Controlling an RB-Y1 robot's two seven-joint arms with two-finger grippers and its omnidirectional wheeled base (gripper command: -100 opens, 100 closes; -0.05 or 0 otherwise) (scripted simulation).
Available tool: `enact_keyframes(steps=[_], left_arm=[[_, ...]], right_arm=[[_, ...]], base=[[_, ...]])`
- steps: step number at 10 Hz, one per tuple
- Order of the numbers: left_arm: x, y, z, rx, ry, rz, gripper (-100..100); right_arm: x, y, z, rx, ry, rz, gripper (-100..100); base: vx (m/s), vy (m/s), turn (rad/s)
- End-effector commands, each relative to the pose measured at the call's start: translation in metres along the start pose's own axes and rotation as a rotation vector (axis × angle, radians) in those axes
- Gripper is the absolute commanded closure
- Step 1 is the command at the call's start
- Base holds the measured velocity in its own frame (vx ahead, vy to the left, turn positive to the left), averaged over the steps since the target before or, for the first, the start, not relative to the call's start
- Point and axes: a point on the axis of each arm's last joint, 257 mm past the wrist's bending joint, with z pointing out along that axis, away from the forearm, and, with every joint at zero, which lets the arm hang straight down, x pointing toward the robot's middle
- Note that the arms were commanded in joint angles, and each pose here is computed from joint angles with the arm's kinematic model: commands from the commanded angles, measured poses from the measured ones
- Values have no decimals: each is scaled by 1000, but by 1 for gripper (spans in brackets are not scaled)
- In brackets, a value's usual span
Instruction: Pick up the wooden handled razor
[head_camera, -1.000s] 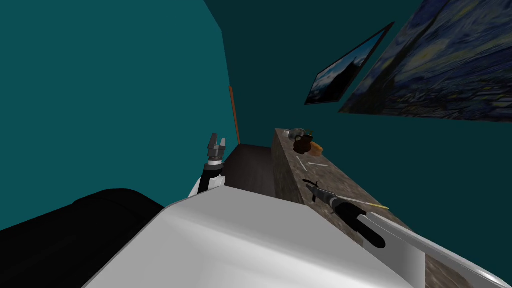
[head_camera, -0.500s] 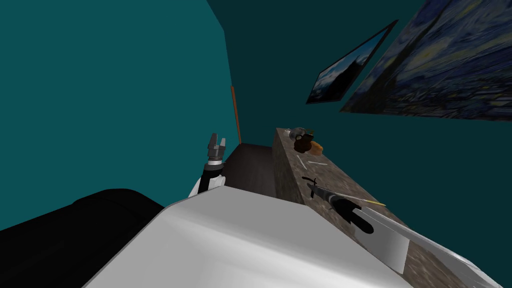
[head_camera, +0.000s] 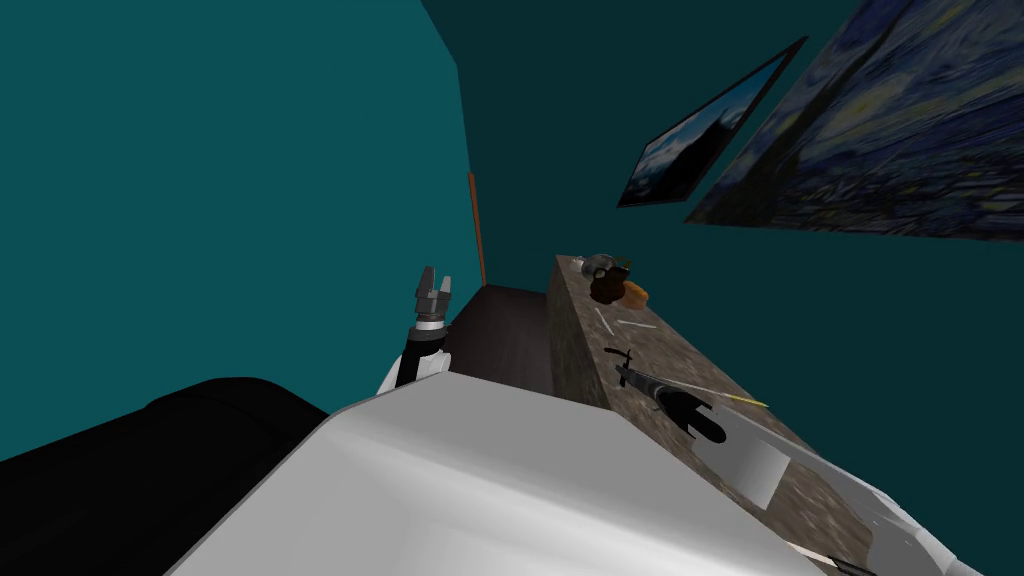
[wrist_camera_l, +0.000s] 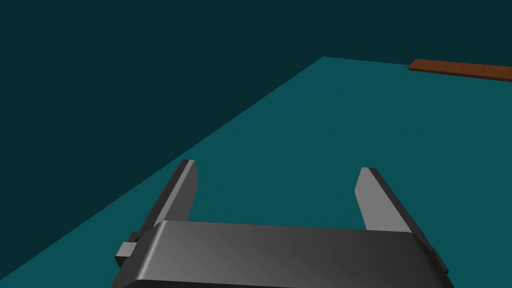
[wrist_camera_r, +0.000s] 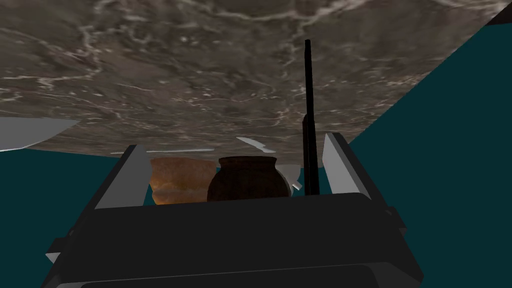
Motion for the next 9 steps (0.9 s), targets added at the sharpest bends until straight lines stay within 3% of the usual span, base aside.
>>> enact_keyframes(steps=[1, 2, 4, 5, 8, 9], left_arm=[[0, 0, 0, 0, 0, 0, 0], [0, 0, 0, 0, 0, 0, 0], [0, 0, 0, 0, 0, 0, 0], [0, 0, 0, 0, 0, 0, 0], [0, 0, 0, 0, 0, 0, 0], [0, 0, 0, 0, 0, 0, 0]], right_arm=[[15, -4, 11, 12, 41, 2, -100], [0, -14, 18, 35, 21, 4, -100], [-29, -11, 24, 31, -29, 4, -100], [-4, -3, 37, 20, 25, 17, -100], [-41, -17, 50, 51, -23, 25, -100], [-41, -17, 50, 51, -23, 25, -100]], base=[[-133, -11, 76], [-70, -1, -9], [-6, 1, -7], [-102, -9, 127], [-82, -6, 17], [13, 2, 0]])
